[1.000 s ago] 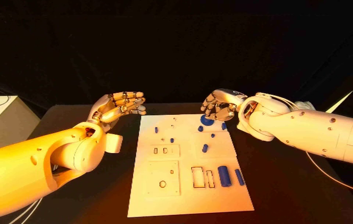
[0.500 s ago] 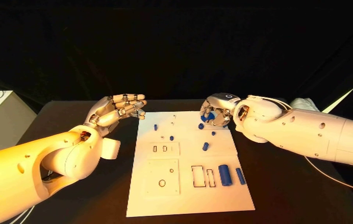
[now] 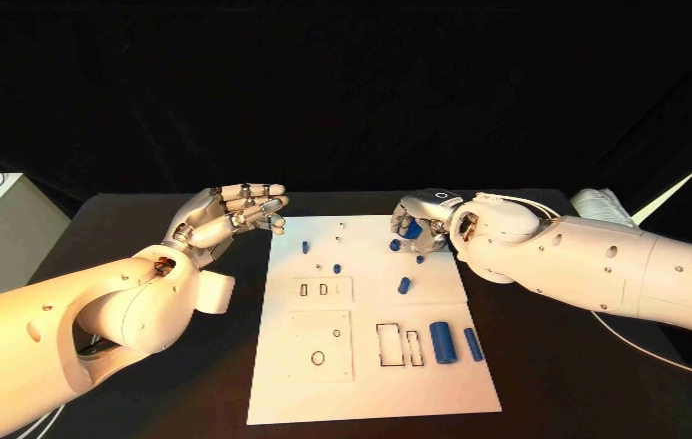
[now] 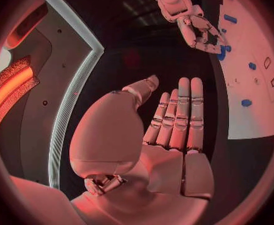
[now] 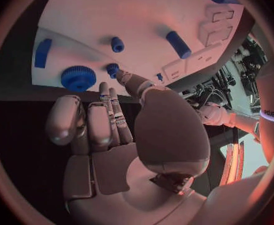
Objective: Assemble the parts on the task board
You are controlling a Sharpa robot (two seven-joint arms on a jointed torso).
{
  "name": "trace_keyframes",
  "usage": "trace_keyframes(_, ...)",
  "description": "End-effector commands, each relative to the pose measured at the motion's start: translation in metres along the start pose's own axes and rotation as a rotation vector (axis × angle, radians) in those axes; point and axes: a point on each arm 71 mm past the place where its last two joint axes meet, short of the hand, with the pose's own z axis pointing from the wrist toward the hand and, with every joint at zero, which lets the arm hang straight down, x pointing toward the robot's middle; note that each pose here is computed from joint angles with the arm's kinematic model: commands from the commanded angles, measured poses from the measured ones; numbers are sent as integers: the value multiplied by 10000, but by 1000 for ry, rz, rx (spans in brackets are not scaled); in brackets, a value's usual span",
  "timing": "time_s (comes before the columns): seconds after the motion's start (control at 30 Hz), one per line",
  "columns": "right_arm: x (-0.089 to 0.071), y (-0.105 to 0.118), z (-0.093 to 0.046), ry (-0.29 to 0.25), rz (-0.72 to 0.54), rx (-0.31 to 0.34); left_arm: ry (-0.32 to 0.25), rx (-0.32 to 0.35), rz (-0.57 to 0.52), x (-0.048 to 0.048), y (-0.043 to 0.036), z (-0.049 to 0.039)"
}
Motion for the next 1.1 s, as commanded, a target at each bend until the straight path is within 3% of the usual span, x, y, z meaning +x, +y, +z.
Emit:
trace_keyframes(0.03, 27, -4, 22, 12, -29, 6, 26, 8, -7, 32, -25, 0)
trace_keyframes(0.8, 80, 59, 62, 24, -29, -7, 18, 6, -1, -2, -45, -1)
trace_keyframes(1.1, 31, 84, 49, -48, -43, -4, 16, 4, 1, -15, -44, 1)
